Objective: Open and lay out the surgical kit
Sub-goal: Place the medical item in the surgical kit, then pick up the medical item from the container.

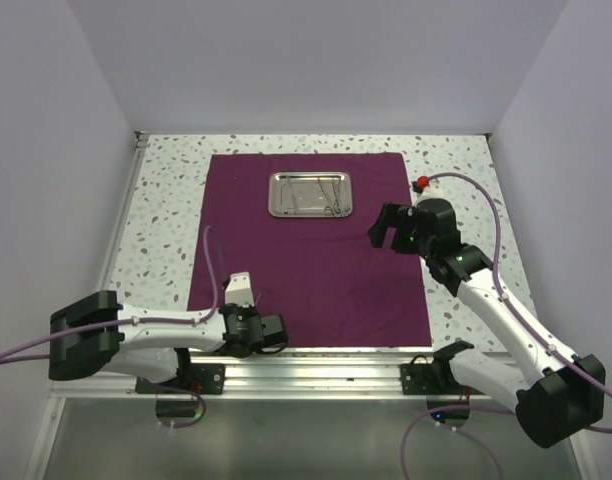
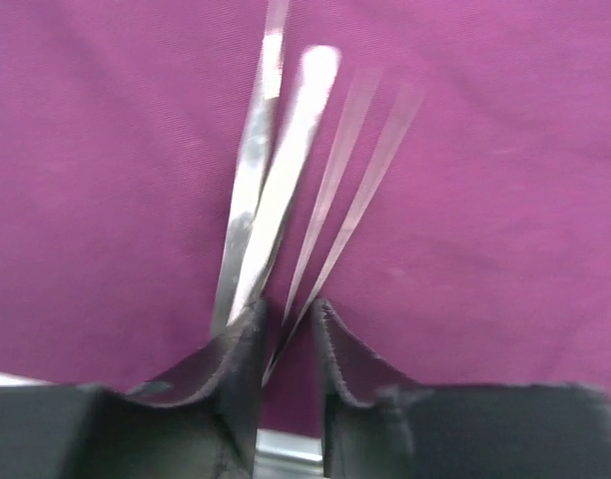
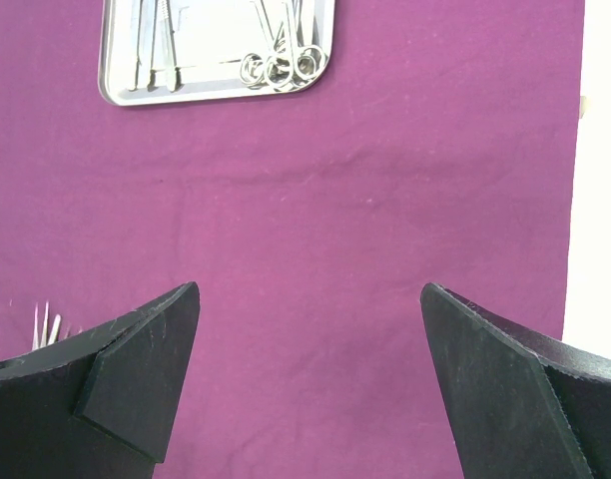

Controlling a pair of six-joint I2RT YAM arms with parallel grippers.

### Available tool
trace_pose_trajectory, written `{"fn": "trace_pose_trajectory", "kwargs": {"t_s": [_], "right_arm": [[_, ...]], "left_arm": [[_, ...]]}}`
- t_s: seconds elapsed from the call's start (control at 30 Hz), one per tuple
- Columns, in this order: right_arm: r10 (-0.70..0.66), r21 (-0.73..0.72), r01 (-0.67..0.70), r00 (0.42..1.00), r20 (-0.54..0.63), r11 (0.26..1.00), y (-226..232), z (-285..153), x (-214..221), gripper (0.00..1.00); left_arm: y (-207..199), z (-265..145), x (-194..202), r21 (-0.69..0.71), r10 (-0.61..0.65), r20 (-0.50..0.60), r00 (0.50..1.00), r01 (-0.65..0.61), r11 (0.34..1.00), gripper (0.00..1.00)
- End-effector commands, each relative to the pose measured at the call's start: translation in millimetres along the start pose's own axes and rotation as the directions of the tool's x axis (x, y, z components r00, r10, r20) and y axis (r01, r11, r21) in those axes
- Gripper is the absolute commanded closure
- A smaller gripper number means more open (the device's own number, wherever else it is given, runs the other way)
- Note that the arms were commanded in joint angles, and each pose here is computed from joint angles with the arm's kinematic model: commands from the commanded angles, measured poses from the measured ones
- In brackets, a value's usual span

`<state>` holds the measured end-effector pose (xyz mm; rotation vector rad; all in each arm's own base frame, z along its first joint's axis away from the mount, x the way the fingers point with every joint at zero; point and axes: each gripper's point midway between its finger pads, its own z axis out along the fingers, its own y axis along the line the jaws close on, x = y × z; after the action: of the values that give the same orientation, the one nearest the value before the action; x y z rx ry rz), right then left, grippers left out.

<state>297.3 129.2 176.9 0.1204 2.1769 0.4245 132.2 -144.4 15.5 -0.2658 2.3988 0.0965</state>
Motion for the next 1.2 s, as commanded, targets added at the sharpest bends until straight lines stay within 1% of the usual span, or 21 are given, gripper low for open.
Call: {"fn": "trace_pose_trajectory", "kwargs": {"t_s": [0.0,0.03,0.13,0.3,0.47,0.57,0.63,0.7,0.73,0.77,0.8,0.83,0.87,0.9,0.93,0.97,1.0,1.07,1.1,1.13,1.17], "right_arm": [[0.005,-0.005,-0.005,0.999,0.04,1.0,2,-2,-9,0.03],[0.006,-0.009,-0.006,0.999,0.038,1.0,3,-3,-8,0.03],[0.007,-0.008,-0.007,0.999,0.039,1.0,3,-3,-9,0.03],[0.007,-0.009,-0.006,0.999,0.038,1.0,3,-3,-8,0.03],[0.006,-0.015,-0.006,0.999,0.04,1.0,5,-5,-9,0.03],[0.008,-0.018,-0.007,0.999,0.046,1.0,5,-6,-10,0.03],[0.008,-0.019,-0.007,0.999,0.048,1.0,5,-8,-11,0.03],[0.006,-0.021,-0.005,0.999,0.048,1.0,5,-8,-11,0.03],[0.007,-0.024,-0.005,0.999,0.048,1.0,6,-8,-11,0.03],[0.007,-0.025,-0.005,0.999,0.049,1.0,6,-9,-11,0.03],[0.006,-0.025,-0.005,0.999,0.046,1.0,6,-8,-10,0.03],[0.008,-0.03,-0.007,0.999,0.048,1.0,7,-9,-11,0.03],[0.006,-0.028,-0.005,0.999,0.042,1.0,6,-8,-9,0.03],[0.006,-0.03,-0.005,0.999,0.043,1.0,7,-7,-9,0.03],[0.008,-0.033,-0.006,0.999,0.042,0.999,7,-7,-9,0.03],[0.008,-0.032,-0.006,0.999,0.04,0.999,7,-6,-9,0.03],[0.009,-0.032,-0.008,0.999,0.035,0.999,7,-5,-8,0.03],[0.008,-0.032,-0.007,0.999,0.033,0.999,8,-4,-8,0.03],[0.008,-0.03,-0.007,1.0,0.026,1.0,7,-3,-6,0.03],[0.006,-0.029,-0.005,1.0,0.025,1.0,7,-2,-6,0.03],[0.006,-0.024,-0.006,1.0,0.027,1.0,6,-2,-6,0.03]], "left_arm": [[18,-10,-11,-0.063,-0.031,0.025,0.999,0.033,0.997,0.68],[19,-12,-14,-0.06,-0.035,0.03,0.999,0.037,0.998,0.6],[15,-14,-20,-0.049,-0.034,0.046,0.998,0.037,0.998,0.52],[-6,-20,-30,-0.017,-0.008,0.061,0.998,0.009,1.0,0.51],[-44,-40,-47,0.049,0.027,0.071,0.997,-0.03,0.998,0.51],[-68,-55,-70,0.109,0.024,0.125,0.992,-0.037,0.993,0.5],[-86,-65,-96,0.143,0.02,0.209,0.978,-0.051,0.988,0.46],[-95,-70,-122,0.144,0.018,0.295,0.955,-0.063,0.988,0.47],[-105,-70,-142,0.155,0.021,0.329,0.944,-0.076,0.985,0.48],[-110,-69,-154,0.158,0.017,0.346,0.938,-0.076,0.984,0.48],[-109,-59,-171,0.15,-0.001,0.348,0.938,-0.055,0.987,0.49],[-121,-57,-189,0.187,-0.001,0.38,0.925,-0.076,0.979,0.5],[-124,-52,-200,0.203,-0.009,0.389,0.921,-0.076,0.976,0.5],[-124,-37,-213,0.22,-0.022,0.377,0.926,-0.066,0.973,0.5],[-135,-34,-232,0.256,-0.034,0.415,0.909,-0.081,0.963,0.51],[-138,-27,-243,0.267,-0.039,0.419,0.907,-0.082,0.96,0.51],[-140,-19,-264,0.289,-0.059,0.418,0.906,-0.072,0.955,0.52],[-148,8,-283,0.26,-0.018,0.433,0.901,-0.106,0.96,0.53],[-152,15,-310,0.284,-0.024,0.438,0.898,-0.113,0.952,0.57],[-159,45,-305,0.257,0.02,0.405,0.914,-0.135,0.957,0.57],[-166,58,-308,0.273,0.032,0.385,0.922,-0.148,0.95,0.58]]}}
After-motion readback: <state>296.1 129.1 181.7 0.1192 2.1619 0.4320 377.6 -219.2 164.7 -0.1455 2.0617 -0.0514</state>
